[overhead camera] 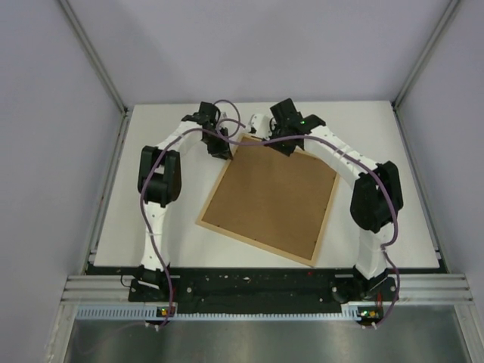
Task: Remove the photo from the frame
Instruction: Adjust the photo frame item on the photo frame.
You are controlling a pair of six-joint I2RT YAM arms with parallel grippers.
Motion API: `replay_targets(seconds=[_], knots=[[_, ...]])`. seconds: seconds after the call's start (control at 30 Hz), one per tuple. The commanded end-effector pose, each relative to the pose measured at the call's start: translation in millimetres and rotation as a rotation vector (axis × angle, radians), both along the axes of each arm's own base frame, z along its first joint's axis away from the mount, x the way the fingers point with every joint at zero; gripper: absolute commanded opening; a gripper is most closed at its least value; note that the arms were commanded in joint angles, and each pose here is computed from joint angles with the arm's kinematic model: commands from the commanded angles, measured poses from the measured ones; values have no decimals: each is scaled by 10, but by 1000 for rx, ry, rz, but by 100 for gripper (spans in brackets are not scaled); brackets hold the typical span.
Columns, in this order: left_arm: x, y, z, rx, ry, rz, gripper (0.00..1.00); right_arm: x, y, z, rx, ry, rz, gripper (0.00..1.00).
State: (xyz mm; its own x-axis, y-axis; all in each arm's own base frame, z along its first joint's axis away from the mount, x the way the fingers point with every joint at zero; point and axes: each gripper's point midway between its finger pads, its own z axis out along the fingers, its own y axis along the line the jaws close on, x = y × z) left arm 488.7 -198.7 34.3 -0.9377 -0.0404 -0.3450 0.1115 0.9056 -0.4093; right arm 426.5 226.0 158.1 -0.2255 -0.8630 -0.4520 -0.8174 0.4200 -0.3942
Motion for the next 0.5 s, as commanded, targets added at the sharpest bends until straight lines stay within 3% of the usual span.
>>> replay_targets(seconds=[0.0, 0.47], knots=[[-235, 17, 93, -43, 90, 77, 0, 232, 139, 52, -13, -53, 100, 0], [-351, -9, 98, -140, 142, 176, 0, 284, 306, -419, -271, -42, 339, 0]])
